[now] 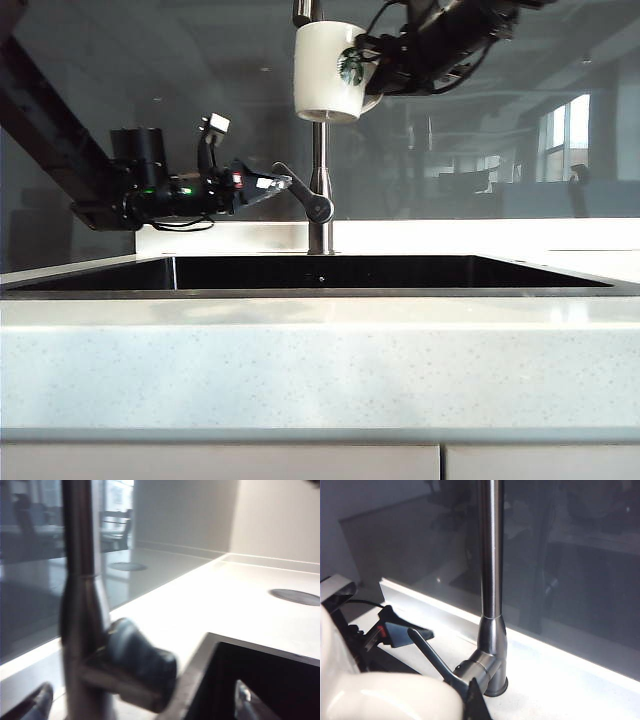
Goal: Pick up the mug next to the sink, go to the faucet to get some water, pour the water into the sink, and finally put the mug back to its place.
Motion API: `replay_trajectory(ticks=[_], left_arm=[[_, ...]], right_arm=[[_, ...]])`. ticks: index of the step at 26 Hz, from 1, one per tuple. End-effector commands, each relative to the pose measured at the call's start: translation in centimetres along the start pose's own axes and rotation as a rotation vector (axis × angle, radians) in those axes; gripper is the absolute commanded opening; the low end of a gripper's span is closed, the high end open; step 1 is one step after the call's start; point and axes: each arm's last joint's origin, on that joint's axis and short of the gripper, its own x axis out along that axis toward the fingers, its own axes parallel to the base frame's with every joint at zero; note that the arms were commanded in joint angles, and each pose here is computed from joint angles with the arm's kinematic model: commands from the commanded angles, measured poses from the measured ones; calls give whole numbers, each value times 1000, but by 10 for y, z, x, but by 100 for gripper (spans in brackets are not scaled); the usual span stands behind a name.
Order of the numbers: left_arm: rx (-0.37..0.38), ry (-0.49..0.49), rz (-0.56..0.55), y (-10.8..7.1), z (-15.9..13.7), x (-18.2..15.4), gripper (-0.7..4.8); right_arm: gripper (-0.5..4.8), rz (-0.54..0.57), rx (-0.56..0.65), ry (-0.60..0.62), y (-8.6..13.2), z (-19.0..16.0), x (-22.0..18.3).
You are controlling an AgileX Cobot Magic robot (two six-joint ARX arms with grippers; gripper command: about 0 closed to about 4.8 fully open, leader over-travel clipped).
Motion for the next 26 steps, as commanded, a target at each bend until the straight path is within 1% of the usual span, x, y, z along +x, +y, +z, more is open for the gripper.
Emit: replay_trajectory(ticks=[1, 3, 5, 8, 14, 18, 20, 24, 26], left_arm=[[3, -8, 75, 4, -2, -2, 435], [48, -33, 79, 3, 3, 0, 435], [69, -38, 82, 4, 6, 1, 434], [86, -50, 74, 4, 12, 5, 430], [109, -57, 41, 4, 28, 9, 426], [100, -46, 10, 2, 32, 14, 426], [59, -24, -50, -3, 29, 20, 426], [48, -14, -78, -7, 27, 25, 425], [0, -8, -86, -8, 27, 25, 426]], right_arm=[[-5, -2, -58, -57, 15, 27, -2], [-5, -1, -72, -77, 21, 35, 2], [-5, 4, -72, -75, 24, 37, 7], [-5, 11, -72, -71, 28, 38, 10], [-5, 13, -74, -79, 28, 39, 10], [-5, 13, -74, -85, 28, 40, 9], [-5, 13, -76, -100, 28, 42, 9], [-5, 12, -79, -116, 28, 44, 9], [-5, 11, -80, -124, 28, 45, 8]])
